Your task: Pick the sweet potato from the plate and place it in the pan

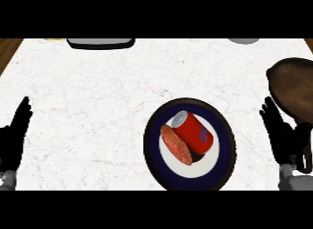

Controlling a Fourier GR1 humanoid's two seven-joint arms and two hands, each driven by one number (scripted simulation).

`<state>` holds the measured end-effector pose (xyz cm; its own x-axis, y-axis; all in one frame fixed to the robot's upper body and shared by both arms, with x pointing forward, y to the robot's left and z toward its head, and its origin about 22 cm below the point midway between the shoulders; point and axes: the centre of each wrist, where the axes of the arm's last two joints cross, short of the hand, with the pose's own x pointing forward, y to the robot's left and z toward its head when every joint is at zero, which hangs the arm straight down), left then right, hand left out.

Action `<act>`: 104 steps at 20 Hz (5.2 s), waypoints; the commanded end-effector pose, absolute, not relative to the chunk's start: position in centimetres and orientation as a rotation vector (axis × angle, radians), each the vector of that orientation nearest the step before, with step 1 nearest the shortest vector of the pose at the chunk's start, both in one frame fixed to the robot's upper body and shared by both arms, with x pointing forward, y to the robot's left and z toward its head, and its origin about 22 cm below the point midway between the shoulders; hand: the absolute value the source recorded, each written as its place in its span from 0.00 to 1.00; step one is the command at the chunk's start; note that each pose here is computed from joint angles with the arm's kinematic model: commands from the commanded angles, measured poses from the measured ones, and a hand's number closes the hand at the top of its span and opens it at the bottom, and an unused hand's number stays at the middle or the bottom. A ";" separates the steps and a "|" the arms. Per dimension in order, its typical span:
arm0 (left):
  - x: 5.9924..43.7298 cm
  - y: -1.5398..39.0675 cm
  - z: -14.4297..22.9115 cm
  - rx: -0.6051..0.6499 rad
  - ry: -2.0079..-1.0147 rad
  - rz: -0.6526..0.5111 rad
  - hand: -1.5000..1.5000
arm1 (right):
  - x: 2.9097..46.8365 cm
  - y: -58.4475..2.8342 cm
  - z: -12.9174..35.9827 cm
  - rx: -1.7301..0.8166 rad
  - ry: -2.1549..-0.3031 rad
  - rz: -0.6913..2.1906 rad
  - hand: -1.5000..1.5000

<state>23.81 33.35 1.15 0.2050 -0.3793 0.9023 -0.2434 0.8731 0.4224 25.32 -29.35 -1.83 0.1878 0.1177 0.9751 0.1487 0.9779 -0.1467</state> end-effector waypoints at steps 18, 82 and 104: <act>20.0 24.0 -4.6 0.077 -1.223 0.282 0.50 | 15.5 -15.6 1.0 -0.242 -1.817 0.587 0.00; 21.6 24.2 -4.1 0.082 -1.221 0.271 0.50 | 28.5 -7.2 1.1 -0.436 -1.100 1.516 1.00; 20.8 26.6 -4.8 0.057 -1.221 0.265 0.50 | 37.5 -9.7 8.2 -1.346 -1.043 0.691 1.00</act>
